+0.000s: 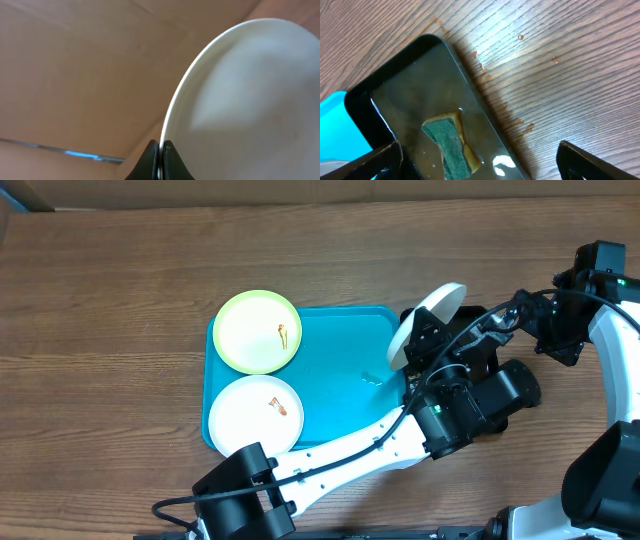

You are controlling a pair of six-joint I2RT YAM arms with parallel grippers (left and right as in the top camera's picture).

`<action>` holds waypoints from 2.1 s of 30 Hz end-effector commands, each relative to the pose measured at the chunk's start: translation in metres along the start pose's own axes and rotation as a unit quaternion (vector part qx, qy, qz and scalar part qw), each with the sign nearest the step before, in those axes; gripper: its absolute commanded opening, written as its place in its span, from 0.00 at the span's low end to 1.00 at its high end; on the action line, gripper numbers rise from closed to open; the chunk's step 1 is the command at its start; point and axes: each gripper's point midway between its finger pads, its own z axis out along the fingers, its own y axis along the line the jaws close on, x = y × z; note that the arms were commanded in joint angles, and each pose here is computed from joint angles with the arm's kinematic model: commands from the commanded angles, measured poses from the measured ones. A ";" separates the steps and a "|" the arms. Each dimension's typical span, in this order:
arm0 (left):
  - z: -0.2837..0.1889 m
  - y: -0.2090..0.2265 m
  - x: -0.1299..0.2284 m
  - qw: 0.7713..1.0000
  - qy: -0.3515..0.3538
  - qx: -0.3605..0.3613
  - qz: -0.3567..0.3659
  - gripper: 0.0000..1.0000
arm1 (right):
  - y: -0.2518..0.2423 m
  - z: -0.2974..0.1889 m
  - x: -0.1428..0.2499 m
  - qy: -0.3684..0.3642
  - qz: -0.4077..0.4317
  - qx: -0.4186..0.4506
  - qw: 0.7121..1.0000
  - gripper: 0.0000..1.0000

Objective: Clean dirty plates on tray and stack at the side
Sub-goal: 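Carry the white plate left off the tray and set it on the table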

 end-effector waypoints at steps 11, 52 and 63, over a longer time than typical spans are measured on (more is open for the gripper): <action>0.032 -0.030 0.052 0.937 0.121 0.247 -0.217 0.04 | 0.005 -0.009 -0.007 -0.017 -0.002 -0.008 1.000 1.00; 0.096 0.185 0.534 0.614 0.542 -0.068 -0.570 0.04 | 0.005 -0.009 -0.007 -0.017 -0.002 -0.008 1.000 1.00; 0.109 0.149 0.563 0.592 0.583 -0.061 -0.552 0.04 | 0.005 -0.009 -0.007 -0.017 -0.002 -0.008 1.000 1.00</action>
